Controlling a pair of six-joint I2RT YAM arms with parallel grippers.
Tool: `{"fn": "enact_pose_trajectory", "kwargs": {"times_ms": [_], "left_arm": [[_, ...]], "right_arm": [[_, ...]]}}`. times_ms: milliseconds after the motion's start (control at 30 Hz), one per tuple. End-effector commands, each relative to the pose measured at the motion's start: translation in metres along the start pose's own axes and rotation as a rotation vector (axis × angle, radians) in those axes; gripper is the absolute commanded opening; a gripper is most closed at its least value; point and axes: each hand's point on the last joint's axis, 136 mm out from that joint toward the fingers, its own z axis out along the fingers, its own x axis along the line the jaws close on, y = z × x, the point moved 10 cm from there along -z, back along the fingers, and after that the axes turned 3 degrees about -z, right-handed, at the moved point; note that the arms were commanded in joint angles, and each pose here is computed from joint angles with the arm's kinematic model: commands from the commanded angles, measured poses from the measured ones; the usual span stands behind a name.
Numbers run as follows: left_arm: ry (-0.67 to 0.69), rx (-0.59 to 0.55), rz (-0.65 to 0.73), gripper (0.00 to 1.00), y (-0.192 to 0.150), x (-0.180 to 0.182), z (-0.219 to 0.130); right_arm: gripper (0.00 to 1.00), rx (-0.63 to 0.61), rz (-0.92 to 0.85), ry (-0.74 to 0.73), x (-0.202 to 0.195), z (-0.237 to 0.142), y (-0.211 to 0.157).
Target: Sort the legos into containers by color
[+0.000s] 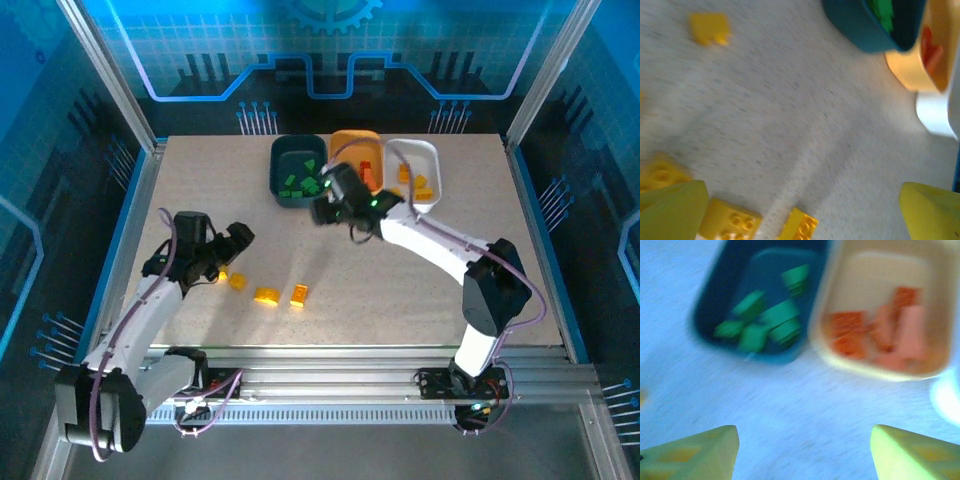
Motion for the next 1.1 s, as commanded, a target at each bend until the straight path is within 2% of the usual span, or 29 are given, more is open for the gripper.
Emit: {"fn": "enact_pose_trajectory", "kwargs": {"times_ms": [0,100,200,367,600,833,1067], "left_arm": [[0.112,0.027,-0.106,0.99,-0.002,0.028,0.001],[0.106,0.061,-0.138,0.99,-0.003,0.036,0.006],[0.096,0.074,-0.149,0.99,-0.006,0.04,0.01],[0.048,0.098,-0.172,0.99,-0.011,0.041,0.015],[0.034,0.073,-0.131,0.99,-0.012,0.039,0.004],[0.016,0.047,-0.11,0.99,-0.015,0.041,-0.004],[0.007,0.046,-0.104,0.99,-0.014,0.039,-0.004]], "right_arm": [[0.72,0.192,-0.13,0.143,0.029,0.018,-0.054],[0.74,0.319,-0.143,0.192,0.051,0.019,-0.081],[0.77,0.391,-0.022,0.193,0.065,0.022,-0.099],[0.8,0.371,0.091,0.157,0.092,0.022,-0.114],[0.8,0.408,0.146,-0.004,0.101,0.036,-0.123],[0.69,0.42,0.152,-0.062,0.105,0.052,-0.134],[0.46,0.397,0.125,-0.099,0.101,0.051,-0.132]]}}
